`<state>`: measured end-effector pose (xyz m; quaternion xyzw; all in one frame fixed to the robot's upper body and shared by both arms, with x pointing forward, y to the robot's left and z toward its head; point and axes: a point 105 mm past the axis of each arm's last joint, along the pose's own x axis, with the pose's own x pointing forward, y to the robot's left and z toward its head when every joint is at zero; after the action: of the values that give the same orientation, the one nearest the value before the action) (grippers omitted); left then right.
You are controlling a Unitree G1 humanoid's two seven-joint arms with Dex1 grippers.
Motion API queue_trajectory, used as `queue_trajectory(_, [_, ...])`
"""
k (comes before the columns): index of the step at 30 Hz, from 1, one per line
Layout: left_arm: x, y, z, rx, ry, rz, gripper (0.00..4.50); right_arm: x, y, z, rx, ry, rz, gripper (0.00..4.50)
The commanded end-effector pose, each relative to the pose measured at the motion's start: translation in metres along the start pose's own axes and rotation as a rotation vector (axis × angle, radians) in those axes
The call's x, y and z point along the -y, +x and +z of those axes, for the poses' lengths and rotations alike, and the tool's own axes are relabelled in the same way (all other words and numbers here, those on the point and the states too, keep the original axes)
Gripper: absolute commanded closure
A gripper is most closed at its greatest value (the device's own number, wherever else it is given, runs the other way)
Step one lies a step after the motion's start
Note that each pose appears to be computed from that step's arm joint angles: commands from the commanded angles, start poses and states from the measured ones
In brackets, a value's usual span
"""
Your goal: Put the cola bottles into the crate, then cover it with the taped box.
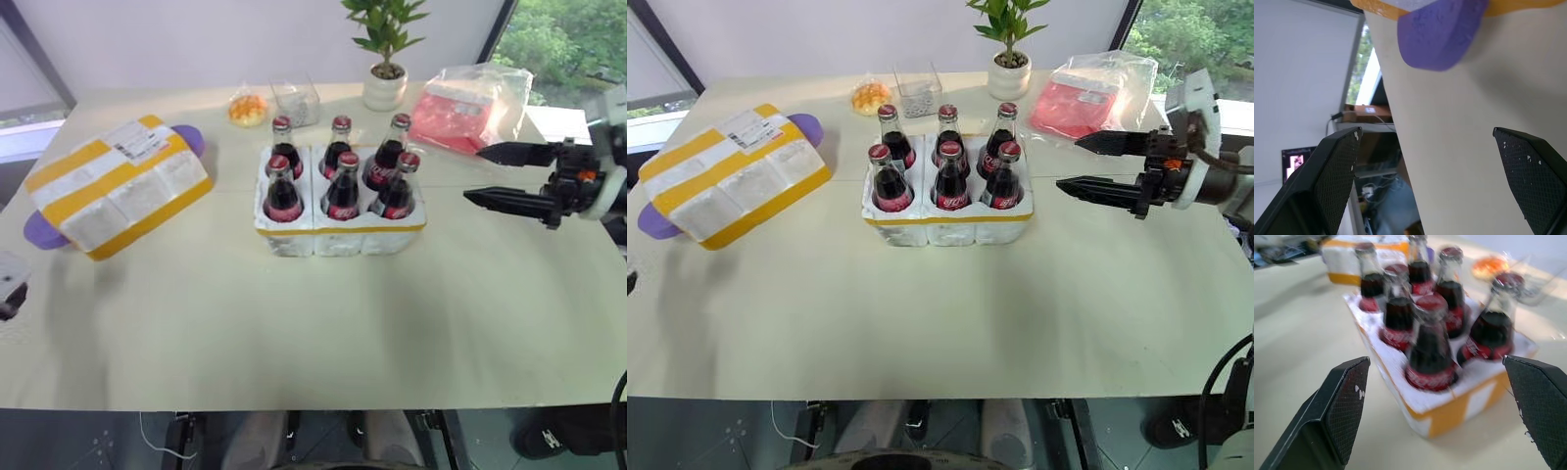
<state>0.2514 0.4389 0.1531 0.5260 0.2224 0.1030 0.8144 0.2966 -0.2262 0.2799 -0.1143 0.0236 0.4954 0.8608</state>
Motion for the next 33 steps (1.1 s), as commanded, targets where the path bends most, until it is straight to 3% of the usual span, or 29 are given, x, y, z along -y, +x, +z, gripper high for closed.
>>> queue_trajectory(1, [0.006, 0.02, 0.008, 0.051, 0.117, 0.06, 0.0, 0.002, -0.009, 0.02, 0.056, -0.037, -0.044, 0.05])
queue_trajectory(14, [0.024, 0.068, 0.017, 0.074, 0.213, 0.095, 0.0, -0.007, -0.039, 0.029, 0.017, -0.045, -0.127, 0.05])
queue_trajectory(22, [0.033, 0.085, 0.037, 0.107, 0.256, 0.113, 0.0, -0.015, -0.049, 0.029, 0.002, -0.016, -0.143, 0.05])
queue_trajectory(25, [0.037, 0.086, 0.035, 0.097, 0.236, 0.1, 0.85, -0.017, -0.052, 0.026, -0.015, 0.003, -0.147, 0.0])
queue_trajectory(30, [0.028, 0.086, 0.03, 0.072, 0.206, 0.131, 3.38, -0.015, -0.06, 0.021, -0.05, -0.012, -0.189, 0.0])
queue_trajectory(33, [0.016, 0.084, 0.03, 0.073, 0.201, 0.165, 3.38, -0.012, -0.064, 0.015, -0.071, -0.027, -0.214, 0.0])
